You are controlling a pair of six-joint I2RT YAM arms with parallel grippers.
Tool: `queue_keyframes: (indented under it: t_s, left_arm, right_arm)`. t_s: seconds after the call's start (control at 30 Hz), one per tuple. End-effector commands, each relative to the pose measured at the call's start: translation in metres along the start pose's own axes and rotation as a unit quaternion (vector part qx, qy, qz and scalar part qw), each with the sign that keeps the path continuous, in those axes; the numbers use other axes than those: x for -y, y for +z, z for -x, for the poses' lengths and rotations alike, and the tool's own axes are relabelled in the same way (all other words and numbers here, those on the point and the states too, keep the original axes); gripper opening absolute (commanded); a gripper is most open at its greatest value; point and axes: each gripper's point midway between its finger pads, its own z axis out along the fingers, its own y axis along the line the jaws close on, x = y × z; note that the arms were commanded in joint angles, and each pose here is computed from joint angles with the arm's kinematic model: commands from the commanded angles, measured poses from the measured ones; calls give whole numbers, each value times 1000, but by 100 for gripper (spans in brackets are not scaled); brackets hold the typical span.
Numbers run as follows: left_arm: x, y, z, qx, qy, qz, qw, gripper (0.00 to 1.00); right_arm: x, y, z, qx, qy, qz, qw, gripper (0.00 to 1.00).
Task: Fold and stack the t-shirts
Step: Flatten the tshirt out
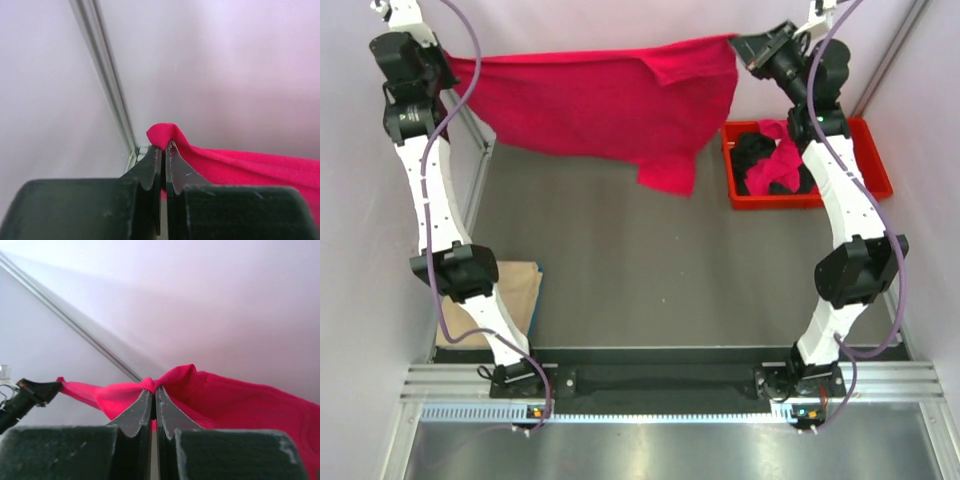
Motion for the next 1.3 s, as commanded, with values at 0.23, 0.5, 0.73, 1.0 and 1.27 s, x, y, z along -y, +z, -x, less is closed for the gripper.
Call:
queue_keyframes:
  t_s: [0.23,0.5,0.73,1.0,1.27]
  left_arm:
    - [22,-38,-103,-65,64,-129,987,0]
    - [38,-151,-237,-213,84,-222,948,0]
    - [34,-253,-335,-400,100,-255,875,0]
    - [26,-323,-397,-515,115,-266,807,0]
    - [24,-275,-390,-474,59,-199,856,0]
  right_arm:
    - [30,-75,-38,-36,-42,-63,996,0]
    - [89,-236,-196,-172,17,-176,969,0]
    - [112,-356,-296,-291,89,-264,915,0]
    - [114,-417,-325,-337,108,-314,881,0]
    - [126,-356,-298,-292,55,-273,915,0]
